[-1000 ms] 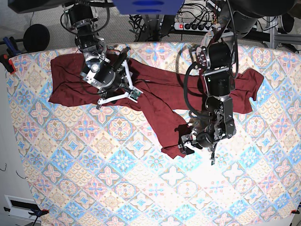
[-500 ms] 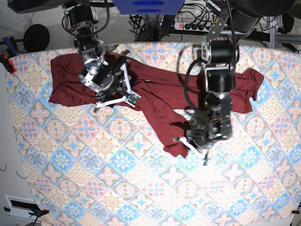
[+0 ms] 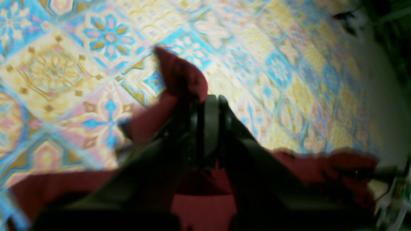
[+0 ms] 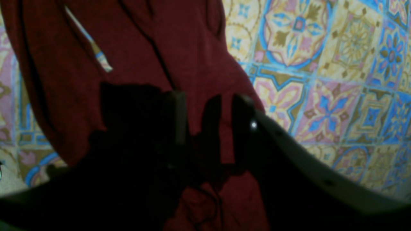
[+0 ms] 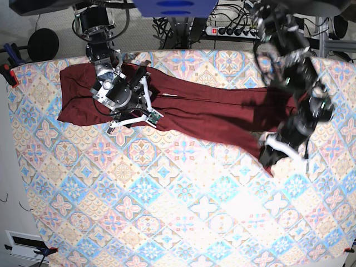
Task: Layout the t-shirt on the table in an organized manner, then fold the t-shirt properly
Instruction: 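Fold the grasped part with the left gripper onto the shirt body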
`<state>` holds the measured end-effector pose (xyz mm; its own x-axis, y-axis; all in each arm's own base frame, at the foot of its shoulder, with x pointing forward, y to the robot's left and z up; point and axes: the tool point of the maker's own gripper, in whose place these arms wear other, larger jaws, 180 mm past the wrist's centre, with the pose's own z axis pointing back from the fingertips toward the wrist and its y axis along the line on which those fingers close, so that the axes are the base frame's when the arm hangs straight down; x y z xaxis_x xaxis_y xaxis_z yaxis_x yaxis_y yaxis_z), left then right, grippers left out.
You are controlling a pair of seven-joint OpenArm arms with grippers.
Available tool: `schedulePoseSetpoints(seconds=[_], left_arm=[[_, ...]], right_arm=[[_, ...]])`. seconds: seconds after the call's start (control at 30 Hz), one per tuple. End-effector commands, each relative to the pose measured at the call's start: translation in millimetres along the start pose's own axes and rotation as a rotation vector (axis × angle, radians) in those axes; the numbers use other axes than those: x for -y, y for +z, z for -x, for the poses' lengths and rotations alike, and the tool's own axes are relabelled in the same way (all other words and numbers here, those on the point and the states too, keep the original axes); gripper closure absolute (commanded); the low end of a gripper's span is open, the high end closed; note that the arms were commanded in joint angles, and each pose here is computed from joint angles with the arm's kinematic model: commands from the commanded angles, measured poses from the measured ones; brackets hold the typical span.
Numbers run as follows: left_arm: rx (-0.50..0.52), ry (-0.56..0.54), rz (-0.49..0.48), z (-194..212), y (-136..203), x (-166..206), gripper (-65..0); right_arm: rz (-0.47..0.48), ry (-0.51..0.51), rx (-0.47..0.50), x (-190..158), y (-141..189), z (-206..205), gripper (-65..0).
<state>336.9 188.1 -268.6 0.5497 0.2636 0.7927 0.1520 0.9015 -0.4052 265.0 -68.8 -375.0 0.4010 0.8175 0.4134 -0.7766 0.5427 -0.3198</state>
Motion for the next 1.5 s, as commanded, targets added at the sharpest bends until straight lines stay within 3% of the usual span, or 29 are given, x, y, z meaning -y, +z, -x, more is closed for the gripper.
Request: schedulePoseSetpoints(seconds=[0.0, 0.33, 0.67, 0.87, 0.97, 1.03, 1.13, 1.27, 1.47], left_arm=[[0.045, -0.009, -0.012, -7, 16, -3, 0.0], [0.12, 0.087, -0.156, -2, 90, -60, 0.0], [0.065, 0.154, -0.198, 17, 85, -84, -0.9], [0.023, 0.131, -0.255, 26, 87, -93, -23.6], [-0.046, 0.136, -0.261, 37, 90, -95, -36.3], [-0.058, 0.111, -0.277, 32, 95, -101, -41.0], [-0.083, 0.112, -0.295, 33, 98, -113, -45.2], [-0.138, 0.117, -0.331, 34, 104, -139, -45.8], [-0.364, 0.11, -0.301, 49, 81, -158, -45.9]], right_arm=[[0.022, -0.001, 0.034, 8, 4, -9, -22.9], [0.019, 0.002, 0.034, 6, 4, -10, -22.9], [0.016, -0.001, 0.031, 5, 4, -8, -22.9], [0.017, -0.001, 0.032, 5, 5, -8, -22.9], [0.017, -0.001, 0.032, 5, 5, -8, -22.9], [0.017, -0.001, 0.032, 5, 5, -8, -22.9], [0.017, -0.001, 0.032, 5, 5, -8, -22.9], [0.017, -0.001, 0.032, 5, 5, -8, -22.9], [0.022, 0.0, 0.035, 7, 5, -10, -22.9]])
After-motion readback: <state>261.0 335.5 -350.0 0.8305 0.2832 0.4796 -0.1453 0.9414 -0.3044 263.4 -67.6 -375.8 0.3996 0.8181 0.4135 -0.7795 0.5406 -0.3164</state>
